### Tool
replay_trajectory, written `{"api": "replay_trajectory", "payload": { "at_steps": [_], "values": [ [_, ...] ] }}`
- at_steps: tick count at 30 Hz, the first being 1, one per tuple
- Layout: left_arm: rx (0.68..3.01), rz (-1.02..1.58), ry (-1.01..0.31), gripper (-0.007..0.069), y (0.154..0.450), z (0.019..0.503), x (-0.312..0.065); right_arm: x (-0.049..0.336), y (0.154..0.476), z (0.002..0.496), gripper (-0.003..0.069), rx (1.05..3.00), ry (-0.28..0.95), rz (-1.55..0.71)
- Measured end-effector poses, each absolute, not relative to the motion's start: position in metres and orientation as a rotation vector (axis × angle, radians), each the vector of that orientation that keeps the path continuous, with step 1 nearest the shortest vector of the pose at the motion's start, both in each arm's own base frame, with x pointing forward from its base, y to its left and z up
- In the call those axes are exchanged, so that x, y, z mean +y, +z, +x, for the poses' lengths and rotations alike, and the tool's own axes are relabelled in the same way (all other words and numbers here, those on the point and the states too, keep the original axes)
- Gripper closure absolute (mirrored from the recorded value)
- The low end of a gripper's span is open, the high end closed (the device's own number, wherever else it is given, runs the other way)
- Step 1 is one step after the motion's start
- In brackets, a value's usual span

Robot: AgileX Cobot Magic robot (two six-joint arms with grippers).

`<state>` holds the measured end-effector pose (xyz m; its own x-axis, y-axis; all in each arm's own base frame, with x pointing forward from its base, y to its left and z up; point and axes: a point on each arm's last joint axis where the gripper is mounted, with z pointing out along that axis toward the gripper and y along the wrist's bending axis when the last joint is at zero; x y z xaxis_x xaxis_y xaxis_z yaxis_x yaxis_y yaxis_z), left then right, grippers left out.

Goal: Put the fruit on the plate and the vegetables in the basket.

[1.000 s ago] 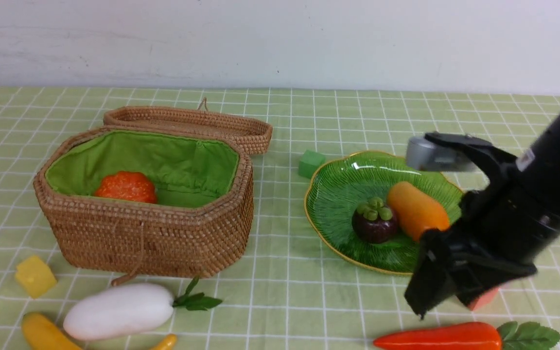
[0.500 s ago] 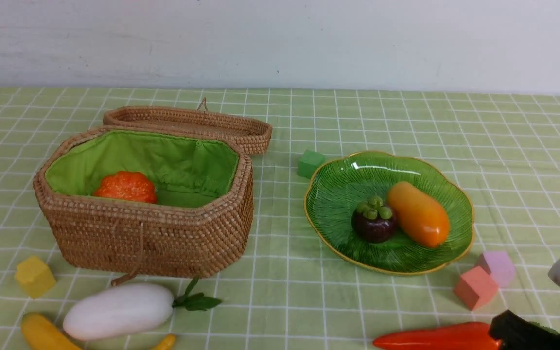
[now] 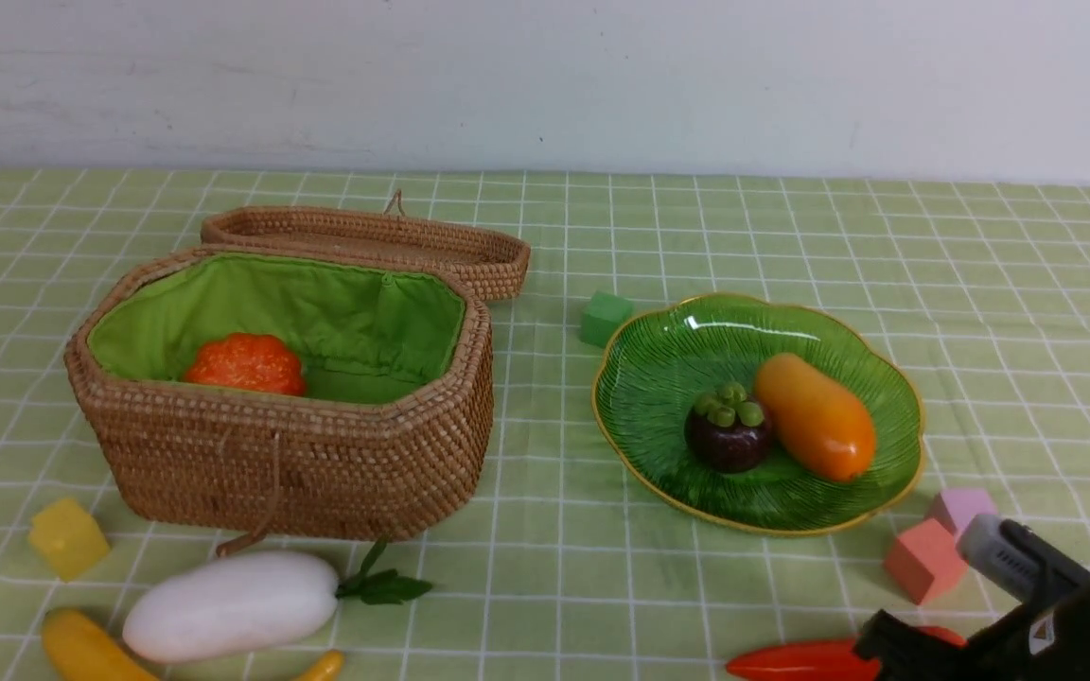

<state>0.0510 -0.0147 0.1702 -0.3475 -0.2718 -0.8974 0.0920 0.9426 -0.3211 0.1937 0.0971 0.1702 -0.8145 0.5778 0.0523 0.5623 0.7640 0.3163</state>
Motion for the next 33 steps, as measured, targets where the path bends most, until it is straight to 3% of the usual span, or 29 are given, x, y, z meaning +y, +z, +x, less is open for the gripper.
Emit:
{"api": "replay_trajectory", "payload": {
  "at_steps": [5,10,14,17,24,29,33],
  "values": [
    [1.891,-0.131,-0.376,0.0386,0.17,0.051,-0.015,0.1,0.17,0.192,0.0218,2.947,0.508,0.8],
    [1.891,-0.131,-0.376,0.0386,0.17,0.051,-0.015,0.104,0.189,0.183,0.022,2.996,0.618,0.526],
    [1.891,-0.131,-0.376,0.0386,0.17,0.051,-0.015,0.123,0.233,0.182,0.022,2.914,0.846,0.113],
    [1.891,-0.131,-0.376,0.0386,0.17,0.051,-0.015,0.143,0.273,0.193,0.022,2.744,0.938,-0.138],
    [1.891,-0.131,-0.376,0.0386,0.17,0.051,-0.015,0.186,0.345,0.248,0.022,2.41,0.846,-0.463],
    [1.891,-0.131,-0.376,0.0386,0.17,0.051,-0.015,0.232,0.364,0.303,0.022,2.287,0.767,-0.618],
    [1.891,-0.131,-0.376,0.0386,0.17,0.051,-0.015,0.272,0.362,0.338,0.022,2.199,0.761,-0.702]
  ]
}}
